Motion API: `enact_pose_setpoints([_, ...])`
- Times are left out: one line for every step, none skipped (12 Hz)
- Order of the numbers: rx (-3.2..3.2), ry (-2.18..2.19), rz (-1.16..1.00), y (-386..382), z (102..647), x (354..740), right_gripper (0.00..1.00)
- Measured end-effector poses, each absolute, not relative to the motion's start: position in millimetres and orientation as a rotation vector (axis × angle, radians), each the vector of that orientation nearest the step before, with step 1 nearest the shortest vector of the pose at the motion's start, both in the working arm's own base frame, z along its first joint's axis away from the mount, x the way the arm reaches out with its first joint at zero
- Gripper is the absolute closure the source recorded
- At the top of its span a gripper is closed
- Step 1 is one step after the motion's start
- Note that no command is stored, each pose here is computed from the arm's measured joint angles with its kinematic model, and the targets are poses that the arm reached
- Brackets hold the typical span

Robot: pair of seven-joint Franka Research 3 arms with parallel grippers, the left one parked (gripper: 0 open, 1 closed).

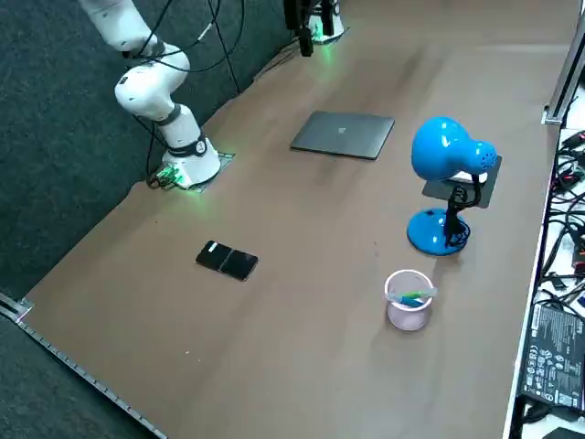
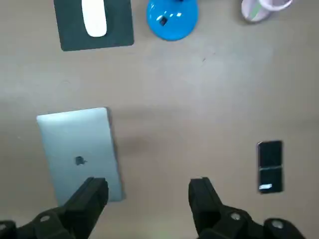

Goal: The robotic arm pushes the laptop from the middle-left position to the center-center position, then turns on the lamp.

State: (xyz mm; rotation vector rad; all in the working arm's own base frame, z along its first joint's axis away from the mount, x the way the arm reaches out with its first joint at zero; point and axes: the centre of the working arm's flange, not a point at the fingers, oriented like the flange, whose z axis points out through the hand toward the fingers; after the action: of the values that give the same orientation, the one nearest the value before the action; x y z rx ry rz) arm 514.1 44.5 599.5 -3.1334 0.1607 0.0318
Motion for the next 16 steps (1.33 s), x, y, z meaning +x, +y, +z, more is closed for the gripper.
enact_pose_setpoints([-3.135,0.204,0.055,67,591,516,0.0])
enact_pose_setpoints([-3.139,0.252,0.079,92,582,517,0.0])
enact_pose_setpoints([-3.142,0.3,0.099,118,571,518,0.0])
enact_pose_setpoints([-3.145,0.353,0.113,142,561,518,0.0])
enact_pose_setpoints([-3.145,0.419,0.121,165,549,518,0.0])
enact_pose_setpoints([-3.138,0.506,0.119,190,537,518,0.0])
enact_pose_setpoints([-3.126,0.606,0.111,215,524,517,0.0])
enact_pose_setpoints([-3.108,0.709,0.1,241,510,515,0.0])
enact_pose_setpoints([-3.086,0.805,0.087,266,494,513,0.0])
enact_pose_setpoints([-3.063,0.889,0.075,290,477,509,0.0])
enact_pose_setpoints([-3.04,0.96,0.062,311,459,504,0.0])
enact_pose_setpoints([-3.01,1.034,0.046,331,440,498,0.0])
enact_pose_setpoints([-2.966,1.123,0.031,347,422,492,0.0])
enact_pose_setpoints([-2.905,1.227,0.022,361,407,488,0.0])
enact_pose_setpoints([-2.781,1.435,0.009,382,377,482,0.0])
enact_pose_setpoints([-2.722,1.526,0.003,390,362,481,0.0])
